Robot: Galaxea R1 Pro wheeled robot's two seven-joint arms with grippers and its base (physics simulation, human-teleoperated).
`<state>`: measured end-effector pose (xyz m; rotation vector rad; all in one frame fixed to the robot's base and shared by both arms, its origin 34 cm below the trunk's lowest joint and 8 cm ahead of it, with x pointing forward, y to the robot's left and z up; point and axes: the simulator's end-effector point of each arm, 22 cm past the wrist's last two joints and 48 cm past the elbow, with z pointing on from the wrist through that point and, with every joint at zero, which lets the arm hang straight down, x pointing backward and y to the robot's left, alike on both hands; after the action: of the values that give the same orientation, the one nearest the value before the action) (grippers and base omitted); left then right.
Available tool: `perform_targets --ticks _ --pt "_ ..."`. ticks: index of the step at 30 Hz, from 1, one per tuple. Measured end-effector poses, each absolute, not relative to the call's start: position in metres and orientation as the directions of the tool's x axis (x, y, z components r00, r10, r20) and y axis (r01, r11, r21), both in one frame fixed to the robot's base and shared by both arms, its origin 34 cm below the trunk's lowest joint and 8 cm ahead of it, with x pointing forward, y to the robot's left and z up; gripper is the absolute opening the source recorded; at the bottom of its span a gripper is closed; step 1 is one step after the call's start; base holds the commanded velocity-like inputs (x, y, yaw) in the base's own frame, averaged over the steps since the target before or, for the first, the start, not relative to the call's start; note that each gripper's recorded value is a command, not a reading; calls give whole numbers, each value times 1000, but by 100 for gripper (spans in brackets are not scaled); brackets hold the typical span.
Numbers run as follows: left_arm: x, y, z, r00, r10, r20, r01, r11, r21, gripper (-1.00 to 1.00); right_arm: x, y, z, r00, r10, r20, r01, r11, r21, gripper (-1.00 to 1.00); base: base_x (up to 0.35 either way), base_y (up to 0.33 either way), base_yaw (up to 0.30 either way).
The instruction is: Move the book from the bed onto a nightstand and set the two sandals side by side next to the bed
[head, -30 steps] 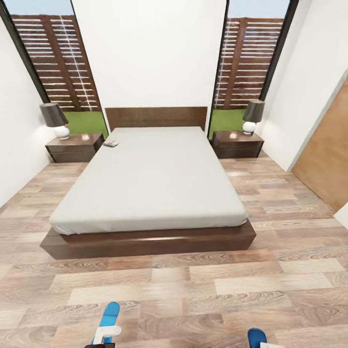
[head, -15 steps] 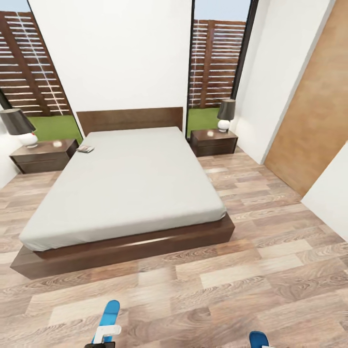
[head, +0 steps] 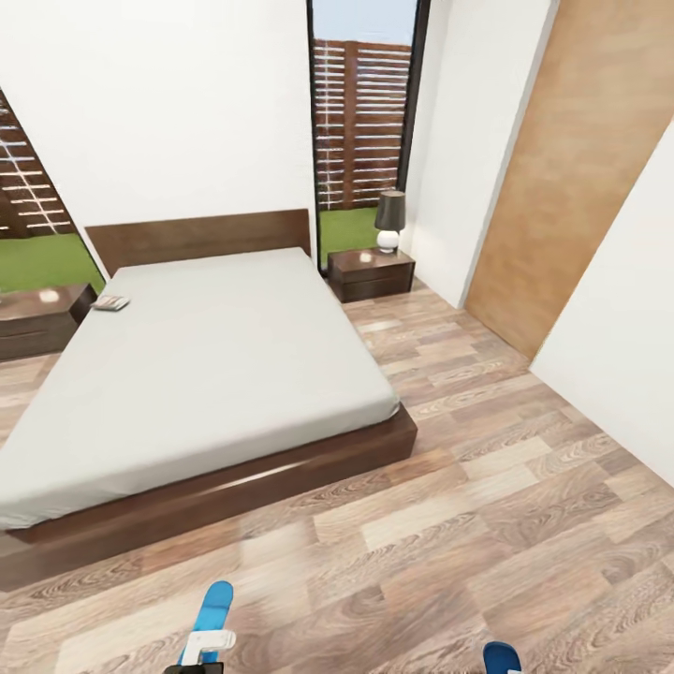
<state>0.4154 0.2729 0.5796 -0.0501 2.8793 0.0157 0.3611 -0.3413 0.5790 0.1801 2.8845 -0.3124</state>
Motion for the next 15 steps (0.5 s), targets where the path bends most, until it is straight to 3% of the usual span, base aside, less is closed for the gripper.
perform_targets --ticks 15 --pt "416 273 597 -960 -31 -279 -34 999 6 -100 360 -341 595 -963 96 -252 148 970 -195 -100 0 0 -266"
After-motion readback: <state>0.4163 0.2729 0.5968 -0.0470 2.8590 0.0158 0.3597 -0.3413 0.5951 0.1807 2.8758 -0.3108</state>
